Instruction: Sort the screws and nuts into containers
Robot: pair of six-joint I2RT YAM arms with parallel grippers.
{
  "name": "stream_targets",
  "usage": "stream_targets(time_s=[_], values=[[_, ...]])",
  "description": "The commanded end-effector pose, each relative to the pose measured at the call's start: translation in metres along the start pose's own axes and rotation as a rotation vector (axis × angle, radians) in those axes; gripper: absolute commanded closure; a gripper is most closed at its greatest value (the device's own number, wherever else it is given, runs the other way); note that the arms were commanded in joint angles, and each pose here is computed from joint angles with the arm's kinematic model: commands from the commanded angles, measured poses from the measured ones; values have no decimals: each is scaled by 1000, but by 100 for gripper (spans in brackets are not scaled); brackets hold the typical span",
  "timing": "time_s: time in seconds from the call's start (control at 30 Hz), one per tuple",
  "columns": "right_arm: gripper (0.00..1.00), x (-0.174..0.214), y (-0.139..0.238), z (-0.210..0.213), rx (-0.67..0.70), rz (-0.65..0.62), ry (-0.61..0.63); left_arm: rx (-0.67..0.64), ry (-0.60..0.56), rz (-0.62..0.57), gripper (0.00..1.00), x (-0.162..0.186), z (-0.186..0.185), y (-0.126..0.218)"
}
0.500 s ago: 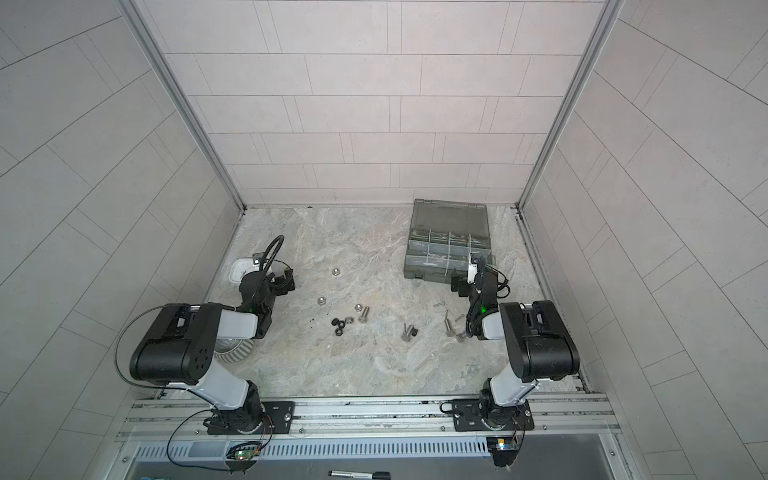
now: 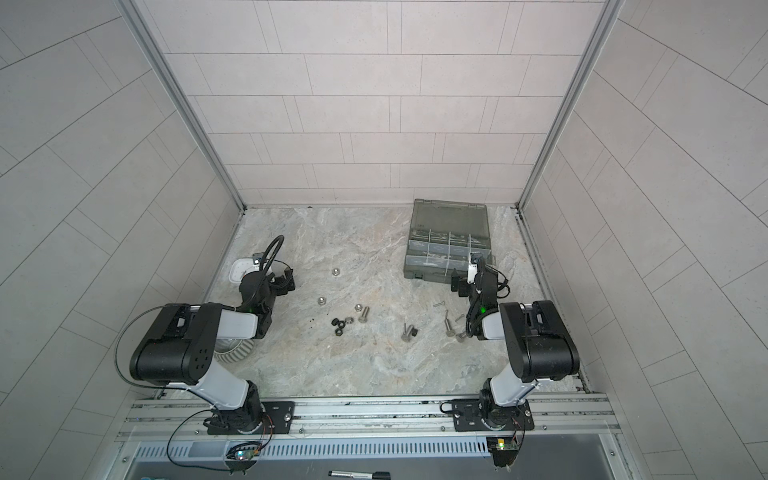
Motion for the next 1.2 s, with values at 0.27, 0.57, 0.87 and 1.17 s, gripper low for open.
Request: stream_targets(time_s=[0.27,0.57,0.87,1.17], values=[[1,-2,-1,1,7,-7,5,-5,3,-19,0,-4,2,0],[1,-2,-1,-2,-5,-15,-13,-5,4,-22,0,-5,2,0],[1,-27,17,0,159,-7,34,-19,-5,5,0,-23,4,3],[1,-116,39,1,441,158,-58,9,-15,96,0,-71,4,2]])
Point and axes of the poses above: each gripper's point midway between its finger pads, its own y axis back along the fingers, its own z axis along the line the jaws close on, x = y × z, the point moved 7 cm from there along y, back along the fingers, and after that the axes turned 6 degrees about -y, right-handed, at the moved point
